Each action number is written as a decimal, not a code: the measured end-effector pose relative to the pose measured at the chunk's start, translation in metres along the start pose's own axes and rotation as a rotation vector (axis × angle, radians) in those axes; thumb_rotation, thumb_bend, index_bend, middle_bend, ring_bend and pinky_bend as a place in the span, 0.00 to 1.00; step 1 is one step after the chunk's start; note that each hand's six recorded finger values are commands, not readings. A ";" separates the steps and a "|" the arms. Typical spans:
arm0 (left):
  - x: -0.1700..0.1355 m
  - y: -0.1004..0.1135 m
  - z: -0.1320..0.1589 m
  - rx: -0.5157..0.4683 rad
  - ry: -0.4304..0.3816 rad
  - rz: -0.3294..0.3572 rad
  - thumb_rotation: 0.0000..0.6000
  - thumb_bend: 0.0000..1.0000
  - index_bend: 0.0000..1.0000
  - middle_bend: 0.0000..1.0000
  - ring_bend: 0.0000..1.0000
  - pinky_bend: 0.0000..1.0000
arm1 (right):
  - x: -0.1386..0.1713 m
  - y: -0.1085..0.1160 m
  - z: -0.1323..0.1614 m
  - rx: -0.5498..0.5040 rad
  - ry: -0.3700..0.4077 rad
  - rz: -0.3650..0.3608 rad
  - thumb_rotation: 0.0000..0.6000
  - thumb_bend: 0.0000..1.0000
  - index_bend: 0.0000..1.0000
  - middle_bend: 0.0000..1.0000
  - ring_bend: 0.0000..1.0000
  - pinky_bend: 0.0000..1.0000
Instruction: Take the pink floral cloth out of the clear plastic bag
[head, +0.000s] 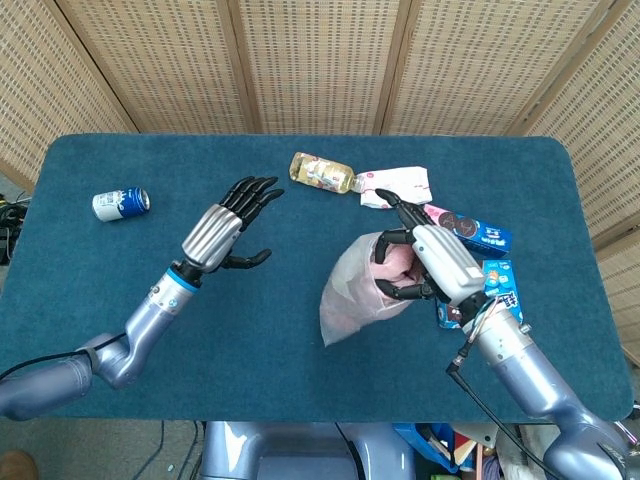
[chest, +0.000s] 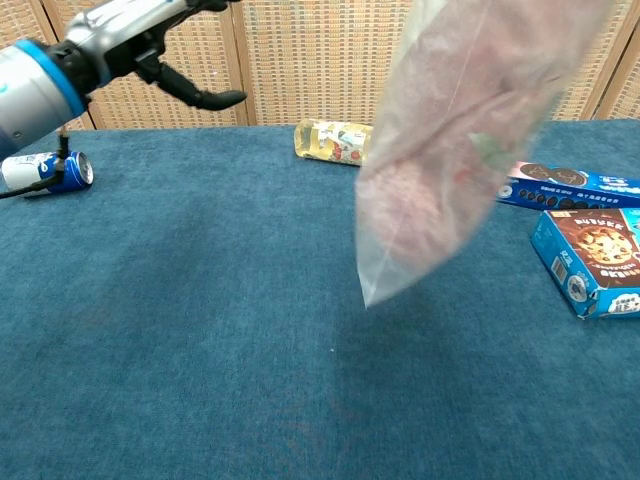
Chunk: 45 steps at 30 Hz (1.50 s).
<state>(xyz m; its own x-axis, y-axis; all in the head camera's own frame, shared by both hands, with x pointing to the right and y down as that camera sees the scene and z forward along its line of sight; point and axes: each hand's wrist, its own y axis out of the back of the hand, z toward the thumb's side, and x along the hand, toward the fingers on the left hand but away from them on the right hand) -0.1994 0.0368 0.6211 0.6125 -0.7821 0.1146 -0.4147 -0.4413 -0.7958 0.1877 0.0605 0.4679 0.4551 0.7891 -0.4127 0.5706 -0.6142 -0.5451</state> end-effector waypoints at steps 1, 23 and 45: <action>-0.005 0.000 -0.005 0.005 0.015 -0.007 1.00 0.31 0.10 0.00 0.00 0.00 | 0.000 0.001 -0.001 -0.006 -0.005 -0.003 1.00 0.72 0.78 0.00 0.00 0.00; -0.040 -0.008 -0.023 0.030 0.143 -0.174 1.00 0.31 0.29 0.00 0.00 0.00 | -0.005 0.008 0.007 -0.061 -0.041 -0.037 1.00 0.74 0.78 0.00 0.00 0.00; -0.070 -0.010 -0.005 -0.040 0.268 -0.240 1.00 0.28 0.36 0.00 0.00 0.00 | -0.016 -0.002 0.026 -0.050 -0.093 -0.101 1.00 0.76 0.78 0.00 0.00 0.00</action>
<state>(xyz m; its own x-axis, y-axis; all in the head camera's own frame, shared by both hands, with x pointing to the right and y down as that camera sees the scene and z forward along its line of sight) -0.2415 0.0941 0.6241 0.4995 -0.7394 0.4514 -0.3099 -0.6391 -0.7040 0.1609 0.0495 0.4567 0.3291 0.8434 -0.4246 0.6452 -0.5292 -0.5511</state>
